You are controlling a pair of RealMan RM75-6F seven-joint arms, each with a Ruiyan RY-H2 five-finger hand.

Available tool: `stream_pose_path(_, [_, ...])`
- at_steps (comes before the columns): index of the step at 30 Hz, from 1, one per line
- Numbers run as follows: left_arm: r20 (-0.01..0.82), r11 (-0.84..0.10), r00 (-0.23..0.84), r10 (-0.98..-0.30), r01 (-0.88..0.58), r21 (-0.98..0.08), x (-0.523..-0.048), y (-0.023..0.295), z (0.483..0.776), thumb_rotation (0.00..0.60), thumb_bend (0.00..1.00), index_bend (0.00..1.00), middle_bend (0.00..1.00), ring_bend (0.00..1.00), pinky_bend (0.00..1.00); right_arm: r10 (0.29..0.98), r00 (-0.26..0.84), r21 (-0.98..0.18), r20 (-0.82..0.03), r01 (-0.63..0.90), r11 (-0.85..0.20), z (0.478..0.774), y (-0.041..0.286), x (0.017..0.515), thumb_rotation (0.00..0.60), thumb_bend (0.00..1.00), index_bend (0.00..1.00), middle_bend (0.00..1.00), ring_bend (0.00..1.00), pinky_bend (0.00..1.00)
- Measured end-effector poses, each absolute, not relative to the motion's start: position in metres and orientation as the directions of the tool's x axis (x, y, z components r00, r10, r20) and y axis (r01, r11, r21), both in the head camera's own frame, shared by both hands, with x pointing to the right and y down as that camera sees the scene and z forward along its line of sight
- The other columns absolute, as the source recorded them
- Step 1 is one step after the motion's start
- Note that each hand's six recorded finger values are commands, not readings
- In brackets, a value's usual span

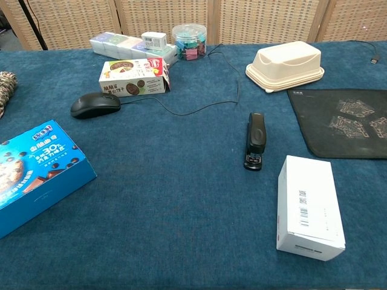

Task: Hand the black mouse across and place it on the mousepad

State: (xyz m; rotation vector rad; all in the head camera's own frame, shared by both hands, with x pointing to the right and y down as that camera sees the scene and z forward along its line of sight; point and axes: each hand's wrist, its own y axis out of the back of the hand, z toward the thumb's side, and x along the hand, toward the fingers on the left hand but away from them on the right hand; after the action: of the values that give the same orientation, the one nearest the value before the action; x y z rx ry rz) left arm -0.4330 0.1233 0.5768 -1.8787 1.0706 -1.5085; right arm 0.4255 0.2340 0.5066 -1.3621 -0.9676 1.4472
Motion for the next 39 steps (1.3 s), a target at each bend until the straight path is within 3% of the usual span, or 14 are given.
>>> stream_pose_path(8, [0.628,-0.604,0.037,-0.778,-0.320,-0.729,-0.401,0.088,0.632,0.600,0.09,0.00,0.00,0.00,0.14,0.953,0.005,-0.950,-0.302,-0.081,-0.301,0.508,0.233,0.428,0.600,0.00,0.00,0.00,0.00,0.00])
stream_pose_path(17, [0.694,-0.663,0.013,-0.720,-0.308,-0.682,-0.368,0.071,0.679,0.600,0.09,0.00,0.00,0.00,0.14,0.951,-0.006,-0.949,-0.309,-0.065,-0.309,0.509,0.230,0.432,0.600,0.00,0.00,0.00,0.00,0.00])
stream_pose_path(27, [0.725,-0.683,-0.002,-0.689,-0.331,-0.650,-0.343,0.063,0.707,0.600,0.10,0.04,0.01,0.05,0.20,0.947,-0.007,-0.946,-0.321,-0.054,-0.321,0.511,0.229,0.433,0.600,0.00,0.00,0.00,0.00,0.00])
stream_pose_path(39, [0.741,-0.700,0.013,-0.671,-0.342,-0.627,-0.298,0.055,0.742,0.600,0.14,0.16,0.12,0.14,0.30,0.943,-0.022,-0.942,-0.332,-0.039,-0.333,0.513,0.226,0.439,0.600,0.00,0.00,0.00,0.00,0.00])
